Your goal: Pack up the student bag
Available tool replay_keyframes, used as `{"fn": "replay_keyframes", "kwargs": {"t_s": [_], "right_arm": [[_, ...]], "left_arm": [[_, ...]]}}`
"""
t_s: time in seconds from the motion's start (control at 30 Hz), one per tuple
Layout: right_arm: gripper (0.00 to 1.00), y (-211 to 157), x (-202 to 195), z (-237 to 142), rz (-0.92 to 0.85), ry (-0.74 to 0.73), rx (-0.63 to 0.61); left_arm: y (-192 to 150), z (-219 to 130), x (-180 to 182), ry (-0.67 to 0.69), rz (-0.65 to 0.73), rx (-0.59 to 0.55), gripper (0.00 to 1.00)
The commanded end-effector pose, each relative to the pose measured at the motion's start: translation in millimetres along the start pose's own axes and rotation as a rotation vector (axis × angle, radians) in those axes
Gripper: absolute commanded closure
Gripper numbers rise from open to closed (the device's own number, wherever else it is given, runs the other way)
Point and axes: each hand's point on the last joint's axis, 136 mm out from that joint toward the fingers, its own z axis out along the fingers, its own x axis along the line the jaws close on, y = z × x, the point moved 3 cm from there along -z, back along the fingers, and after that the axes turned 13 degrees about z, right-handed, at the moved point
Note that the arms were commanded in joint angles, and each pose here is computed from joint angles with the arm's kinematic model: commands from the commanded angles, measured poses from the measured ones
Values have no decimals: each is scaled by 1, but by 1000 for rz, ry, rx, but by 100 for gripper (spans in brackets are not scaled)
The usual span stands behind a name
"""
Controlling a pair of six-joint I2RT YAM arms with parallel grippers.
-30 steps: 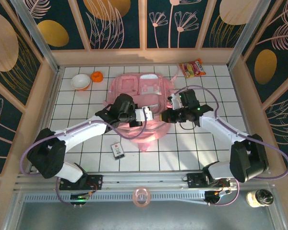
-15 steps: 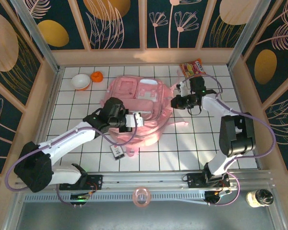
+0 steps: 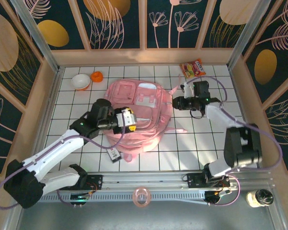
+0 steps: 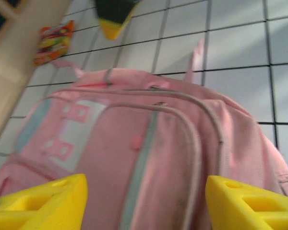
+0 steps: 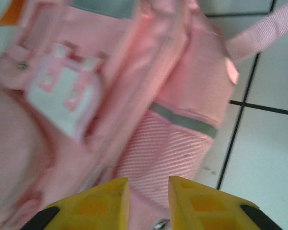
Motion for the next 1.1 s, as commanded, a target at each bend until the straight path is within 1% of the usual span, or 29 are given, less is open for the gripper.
{"fn": "replay_keyframes", "kwargs": {"t_s": [0.0, 0.1, 0.2, 0.33, 0.43, 0.53, 0.57, 0.7, 0.77, 0.83, 0.87, 0.97, 1.07], "right_arm": [[62, 19, 37, -30, -106, 120, -209], [58, 12, 46, -42, -129, 163, -253], [55, 6, 48, -47, -144, 178, -257], [53, 2, 53, -51, -152, 196, -247], [52, 5, 53, -55, -154, 185, -263], [51, 8, 51, -60, -148, 165, -295], [51, 10, 50, -62, -141, 162, -305], [49, 14, 49, -72, -145, 153, -349], [49, 13, 48, -75, -149, 151, -353], [49, 10, 47, -77, -147, 146, -346], [49, 8, 46, -78, -147, 145, -342], [48, 5, 46, -83, -153, 147, -348], [48, 3, 47, -89, -167, 144, -363]], "left_arm": [[-22, -10, 11, 66, -50, 75, 31], [-45, -7, 3, 16, 2, 203, 26], [-59, -2, -6, -38, 59, 262, 22], [-62, 4, -11, -88, 115, 259, 20], [-66, 11, -12, -109, 126, 265, 20], [-62, 18, -13, -136, 133, 247, 19], [-56, 19, -13, -143, 132, 225, 19], [-6, 31, -16, -174, 102, 65, 17], [8, 41, -25, -199, 96, 42, 17], [11, 52, -31, -197, 88, 57, 17], [7, 58, -33, -189, 88, 81, 16], [-2, 69, -43, -206, 86, 128, 6], [-15, 75, -58, -254, 102, 169, 5]]}}
